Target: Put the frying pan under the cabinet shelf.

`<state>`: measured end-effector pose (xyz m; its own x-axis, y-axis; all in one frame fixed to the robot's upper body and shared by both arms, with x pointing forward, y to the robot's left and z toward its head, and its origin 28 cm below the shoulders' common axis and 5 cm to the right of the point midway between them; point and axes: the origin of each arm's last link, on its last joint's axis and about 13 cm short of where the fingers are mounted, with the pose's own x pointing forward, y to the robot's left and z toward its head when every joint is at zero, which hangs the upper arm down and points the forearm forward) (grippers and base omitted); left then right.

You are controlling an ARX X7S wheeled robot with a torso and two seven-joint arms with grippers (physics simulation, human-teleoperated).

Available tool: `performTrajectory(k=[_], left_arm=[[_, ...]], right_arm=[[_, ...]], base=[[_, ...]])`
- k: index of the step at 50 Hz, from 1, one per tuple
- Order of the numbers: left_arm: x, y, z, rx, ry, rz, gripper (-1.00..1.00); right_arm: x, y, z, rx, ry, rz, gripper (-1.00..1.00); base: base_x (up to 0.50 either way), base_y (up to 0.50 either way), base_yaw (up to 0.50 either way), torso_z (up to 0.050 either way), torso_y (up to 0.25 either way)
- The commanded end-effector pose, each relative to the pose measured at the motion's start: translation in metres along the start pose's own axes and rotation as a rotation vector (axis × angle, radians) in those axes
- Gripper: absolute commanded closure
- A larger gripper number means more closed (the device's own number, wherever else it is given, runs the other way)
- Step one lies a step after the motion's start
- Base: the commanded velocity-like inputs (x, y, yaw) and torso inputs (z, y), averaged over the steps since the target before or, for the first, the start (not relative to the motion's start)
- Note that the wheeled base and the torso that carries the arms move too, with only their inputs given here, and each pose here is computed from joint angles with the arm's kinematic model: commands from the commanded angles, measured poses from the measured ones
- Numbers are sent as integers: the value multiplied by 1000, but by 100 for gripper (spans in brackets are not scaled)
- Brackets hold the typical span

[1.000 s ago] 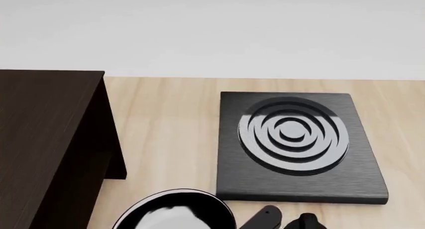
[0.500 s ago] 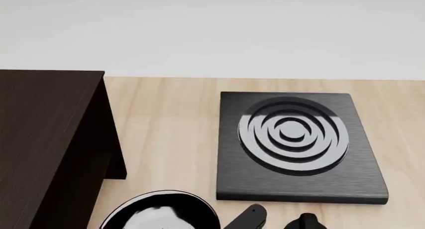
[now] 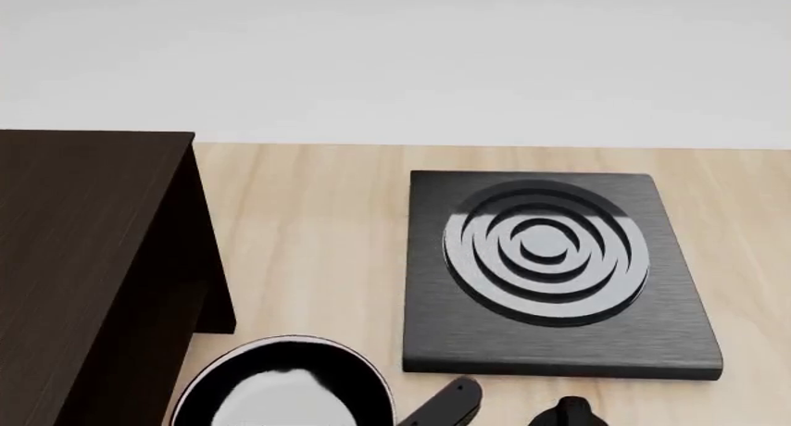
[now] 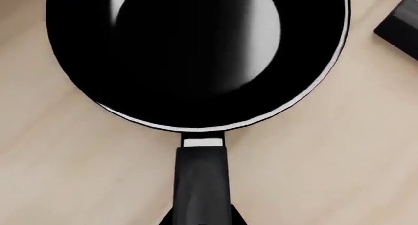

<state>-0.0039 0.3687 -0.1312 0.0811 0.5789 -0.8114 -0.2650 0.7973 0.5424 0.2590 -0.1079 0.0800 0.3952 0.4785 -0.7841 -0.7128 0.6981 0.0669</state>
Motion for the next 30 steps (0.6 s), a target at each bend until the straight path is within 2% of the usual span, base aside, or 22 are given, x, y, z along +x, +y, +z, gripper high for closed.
performTrajectory(k=[1,20,30], left_arm=[[0,0,0,0,0,0,-100],[0,0,0,0,0,0,-100],[0,0,0,0,0,0,-100]], right_arm=[[17,0,0,14,-3,52,100],[37,13,2,38,24,168,100],[13,25,14,64,17,197,100]], base=[[0,2,0,0,0],[2,2,4,0,0],[3,4,5,0,0]])
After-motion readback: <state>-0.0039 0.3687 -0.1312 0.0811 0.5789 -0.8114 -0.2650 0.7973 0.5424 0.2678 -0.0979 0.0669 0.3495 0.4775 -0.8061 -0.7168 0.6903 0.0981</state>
